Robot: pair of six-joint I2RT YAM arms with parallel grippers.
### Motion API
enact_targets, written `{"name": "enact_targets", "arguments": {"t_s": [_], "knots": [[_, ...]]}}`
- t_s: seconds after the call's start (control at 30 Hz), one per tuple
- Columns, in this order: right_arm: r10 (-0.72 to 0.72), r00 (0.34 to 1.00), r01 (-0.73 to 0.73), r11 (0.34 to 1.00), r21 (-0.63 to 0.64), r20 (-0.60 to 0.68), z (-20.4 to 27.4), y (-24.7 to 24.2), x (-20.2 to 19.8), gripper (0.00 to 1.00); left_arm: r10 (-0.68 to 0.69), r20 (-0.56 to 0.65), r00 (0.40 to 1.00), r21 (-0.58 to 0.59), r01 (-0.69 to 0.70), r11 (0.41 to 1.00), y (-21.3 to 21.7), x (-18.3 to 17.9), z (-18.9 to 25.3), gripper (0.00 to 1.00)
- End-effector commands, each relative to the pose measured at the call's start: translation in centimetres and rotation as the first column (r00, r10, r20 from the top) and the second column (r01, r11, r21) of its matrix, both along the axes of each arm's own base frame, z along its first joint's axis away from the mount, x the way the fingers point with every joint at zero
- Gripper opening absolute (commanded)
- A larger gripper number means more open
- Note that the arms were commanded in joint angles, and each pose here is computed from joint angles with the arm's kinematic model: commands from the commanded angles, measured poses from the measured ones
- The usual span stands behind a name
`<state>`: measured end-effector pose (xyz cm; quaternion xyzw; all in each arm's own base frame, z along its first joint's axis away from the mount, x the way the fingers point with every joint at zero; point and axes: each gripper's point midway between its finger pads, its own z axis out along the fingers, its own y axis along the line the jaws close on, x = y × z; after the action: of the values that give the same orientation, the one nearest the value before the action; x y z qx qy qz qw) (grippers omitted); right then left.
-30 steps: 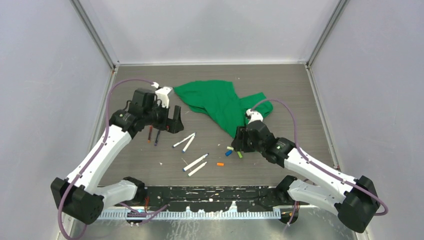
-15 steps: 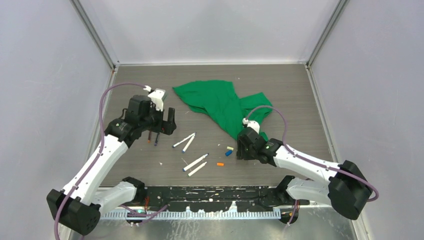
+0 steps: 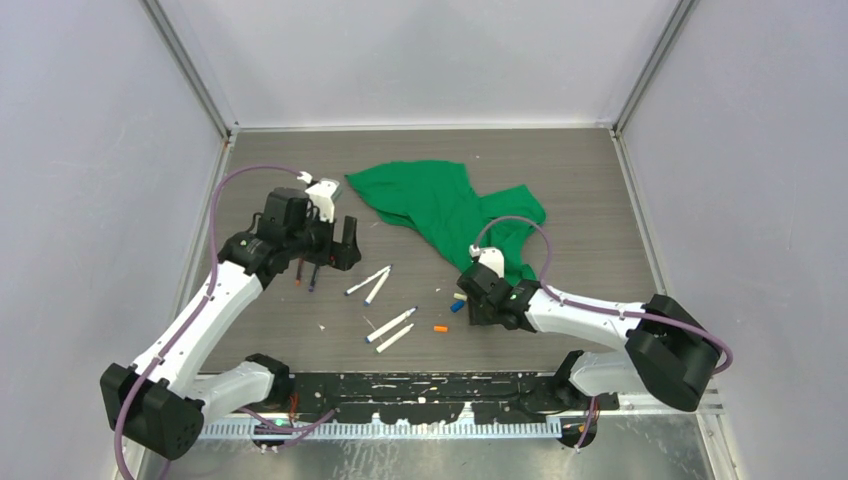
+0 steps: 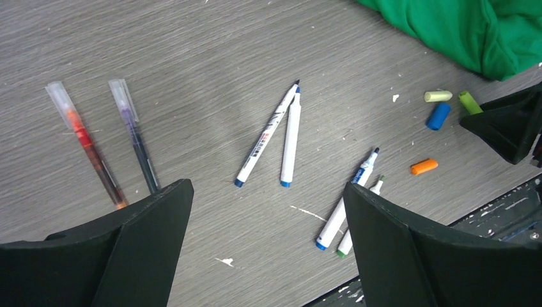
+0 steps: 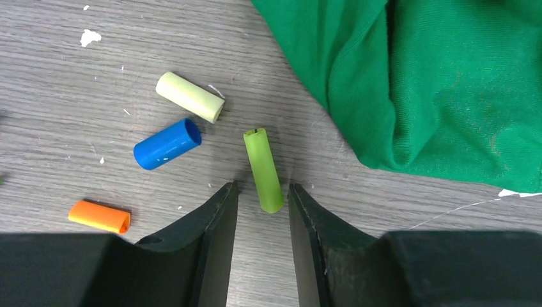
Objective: Insert the pens into the pen caps
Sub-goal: Pick up the pen cap from the center of the board.
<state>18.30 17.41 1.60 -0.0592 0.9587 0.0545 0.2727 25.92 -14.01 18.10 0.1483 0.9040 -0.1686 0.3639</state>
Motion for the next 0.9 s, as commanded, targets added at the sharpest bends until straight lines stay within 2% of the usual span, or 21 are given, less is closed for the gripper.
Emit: {"name": "enact_targets", "arguments": {"t_s": [0.0, 0.13, 0.4, 0.5, 0.7, 0.87], "knots": [[-0.021, 0.996, 0.024, 0.999, -0.028, 0.089, 1.0, -0.2, 1.7, 0.4, -0.018, 0.062, 0.998, -0.059, 0.022, 0.998, -1.0, 0.6, 1.8, 0.9], [0.013, 0.994, -0.011, 1.0, -0.022, 0.107, 1.0, 0.1, 1.9, 0.4, -0.02, 0.081, 0.997, -0.066, 0.025, 0.998, -1.0, 0.6, 2.2, 0.9], [0.066, 0.996, -0.067, 0.998, 0.012, 0.066, 0.6, 1.2, 1.3, 0.27, -0.036, 0.062, 0.997, -0.077, 0.041, 0.996, -1.4, 0.5, 1.9, 0.9], [0.088, 0.995, -0.09, 0.995, 0.032, 0.047, 0.5, 1.9, 0.8, 0.26, -0.05, 0.06, 0.997, -0.086, 0.055, 0.995, -1.7, 0.4, 1.8, 0.9], [0.045, 0.997, -0.044, 0.999, -0.024, 0.055, 0.5, 0.2, 0.6, 0.33, -0.082, 0.049, 0.995, -0.097, 0.087, 0.992, -2.4, 0.0, 1.7, 0.9], [0.146, 0.98, -0.146, 0.989, -0.011, 0.134, 2.8, 1.9, 2.3, 0.41, -0.074, 0.045, 0.996, -0.082, 0.077, 0.994, -2.3, 0.2, 1.4, 0.9]]}}
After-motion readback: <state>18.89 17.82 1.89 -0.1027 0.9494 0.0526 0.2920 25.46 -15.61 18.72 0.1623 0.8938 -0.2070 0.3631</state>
